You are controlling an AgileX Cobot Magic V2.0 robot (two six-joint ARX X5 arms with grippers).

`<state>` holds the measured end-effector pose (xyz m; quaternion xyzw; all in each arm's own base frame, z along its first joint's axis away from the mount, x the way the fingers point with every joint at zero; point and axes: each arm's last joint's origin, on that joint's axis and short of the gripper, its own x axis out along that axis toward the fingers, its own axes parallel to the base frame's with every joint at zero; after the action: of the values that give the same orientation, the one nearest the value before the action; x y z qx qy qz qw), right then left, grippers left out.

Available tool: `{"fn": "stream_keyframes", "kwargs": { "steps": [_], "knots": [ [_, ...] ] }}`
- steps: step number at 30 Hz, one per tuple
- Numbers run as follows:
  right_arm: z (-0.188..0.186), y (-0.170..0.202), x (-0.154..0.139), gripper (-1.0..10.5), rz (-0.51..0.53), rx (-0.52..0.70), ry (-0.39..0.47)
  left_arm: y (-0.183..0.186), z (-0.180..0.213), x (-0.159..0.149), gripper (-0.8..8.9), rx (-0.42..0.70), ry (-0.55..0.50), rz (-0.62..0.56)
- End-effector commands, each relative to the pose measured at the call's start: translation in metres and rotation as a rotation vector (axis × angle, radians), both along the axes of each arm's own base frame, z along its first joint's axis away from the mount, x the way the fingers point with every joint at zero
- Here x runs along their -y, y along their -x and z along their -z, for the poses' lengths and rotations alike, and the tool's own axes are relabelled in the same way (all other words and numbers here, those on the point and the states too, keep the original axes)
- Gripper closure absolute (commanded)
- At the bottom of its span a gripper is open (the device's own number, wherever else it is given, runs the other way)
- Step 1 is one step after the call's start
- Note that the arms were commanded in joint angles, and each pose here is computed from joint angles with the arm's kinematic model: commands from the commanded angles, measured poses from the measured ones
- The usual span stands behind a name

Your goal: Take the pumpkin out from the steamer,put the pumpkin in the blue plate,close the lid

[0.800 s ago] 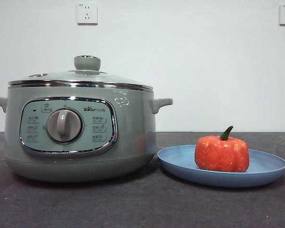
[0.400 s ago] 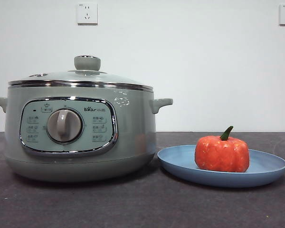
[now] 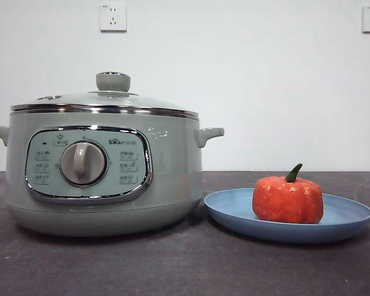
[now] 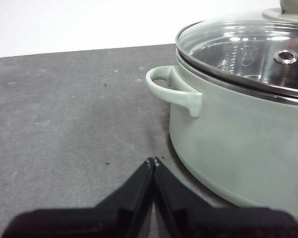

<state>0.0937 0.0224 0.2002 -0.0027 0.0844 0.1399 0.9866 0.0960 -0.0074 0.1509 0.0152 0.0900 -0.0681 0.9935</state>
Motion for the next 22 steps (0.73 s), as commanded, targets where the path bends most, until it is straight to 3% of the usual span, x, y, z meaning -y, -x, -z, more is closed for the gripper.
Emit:
{"fn": "stream_keyframes", "kwargs": {
  "steps": [1,6,22],
  "knots": [
    [0.025,-0.001,0.002,9.5,0.012,-0.012,0.001,0.000,0.005,0.000,8.17,-0.017,0.003,-0.006],
    [0.048,-0.001,0.003,9.5,0.028,-0.049,-0.005,0.000,0.005,0.000,8.17,-0.016,0.003,-0.006],
    [0.052,0.000,0.004,9.5,0.036,-0.088,0.004,0.000,0.005,0.000,8.17,-0.016,0.003,-0.006]
  ]
}}
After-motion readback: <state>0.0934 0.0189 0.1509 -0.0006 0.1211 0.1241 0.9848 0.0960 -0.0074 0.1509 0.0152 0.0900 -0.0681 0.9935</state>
